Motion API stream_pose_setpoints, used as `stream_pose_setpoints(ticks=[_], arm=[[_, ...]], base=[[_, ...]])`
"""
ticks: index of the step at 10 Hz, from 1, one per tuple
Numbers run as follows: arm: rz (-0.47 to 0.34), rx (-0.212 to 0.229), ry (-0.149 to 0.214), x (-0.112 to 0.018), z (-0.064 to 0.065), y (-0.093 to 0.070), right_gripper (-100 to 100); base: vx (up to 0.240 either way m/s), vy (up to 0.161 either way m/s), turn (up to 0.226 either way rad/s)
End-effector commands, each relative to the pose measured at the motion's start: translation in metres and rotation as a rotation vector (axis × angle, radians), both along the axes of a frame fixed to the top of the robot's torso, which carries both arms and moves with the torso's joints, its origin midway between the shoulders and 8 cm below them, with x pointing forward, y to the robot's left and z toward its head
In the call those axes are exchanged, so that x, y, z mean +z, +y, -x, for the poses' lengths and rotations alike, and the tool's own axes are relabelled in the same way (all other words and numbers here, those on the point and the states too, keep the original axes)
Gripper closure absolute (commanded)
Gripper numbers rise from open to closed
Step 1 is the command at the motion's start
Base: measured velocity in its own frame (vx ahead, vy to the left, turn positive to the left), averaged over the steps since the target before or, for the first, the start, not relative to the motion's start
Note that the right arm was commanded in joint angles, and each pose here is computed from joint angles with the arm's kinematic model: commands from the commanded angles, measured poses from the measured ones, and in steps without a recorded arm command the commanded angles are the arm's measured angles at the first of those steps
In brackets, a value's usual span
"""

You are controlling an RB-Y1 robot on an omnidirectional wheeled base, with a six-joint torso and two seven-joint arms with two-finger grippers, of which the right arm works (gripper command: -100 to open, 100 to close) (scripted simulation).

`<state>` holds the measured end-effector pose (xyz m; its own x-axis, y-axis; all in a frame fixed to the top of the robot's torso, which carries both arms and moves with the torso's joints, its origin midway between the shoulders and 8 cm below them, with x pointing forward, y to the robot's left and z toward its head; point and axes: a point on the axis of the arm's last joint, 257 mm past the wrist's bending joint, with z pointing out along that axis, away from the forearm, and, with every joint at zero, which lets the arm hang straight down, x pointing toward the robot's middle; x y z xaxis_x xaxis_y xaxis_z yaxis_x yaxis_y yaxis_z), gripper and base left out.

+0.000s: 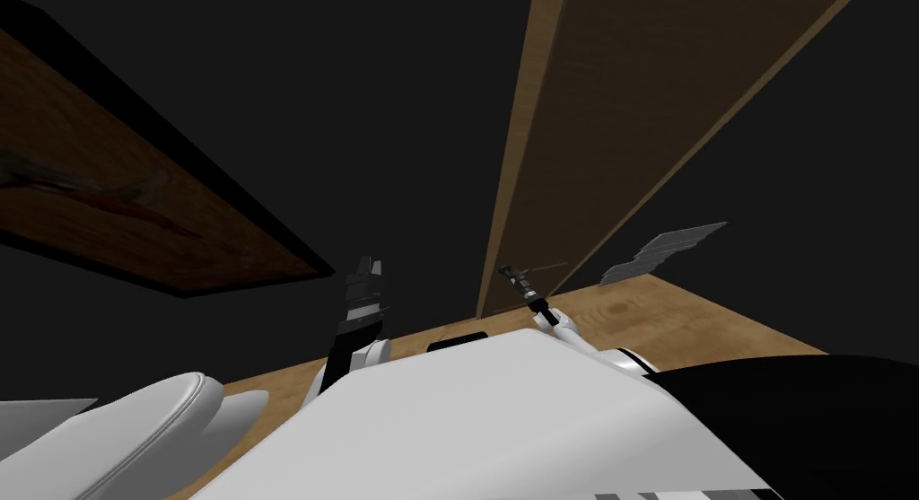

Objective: Pull the door open

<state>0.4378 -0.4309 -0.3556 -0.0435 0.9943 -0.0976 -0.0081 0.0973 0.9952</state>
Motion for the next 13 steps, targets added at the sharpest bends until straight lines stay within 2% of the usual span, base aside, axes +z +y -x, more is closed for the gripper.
stream_pose_setpoints(ticks=[1,2,7,13], arm=[[0.000,0.000,0.000,0.000,0.000,0.000,-100],[0.000,0.000,0.000,0.000,0.000,0.000,100],[0.000,0.000,0.000,0.000,0.000,0.000,100],[0.003,0.037,0.002,0.000,0.027,-0.011,100]], base=[[0.034,-0.001,0.003],[-0.006,-0.001,-0.001],[-0.004,-0.001,-0.001],[-0.182,-0.082,0.165]])
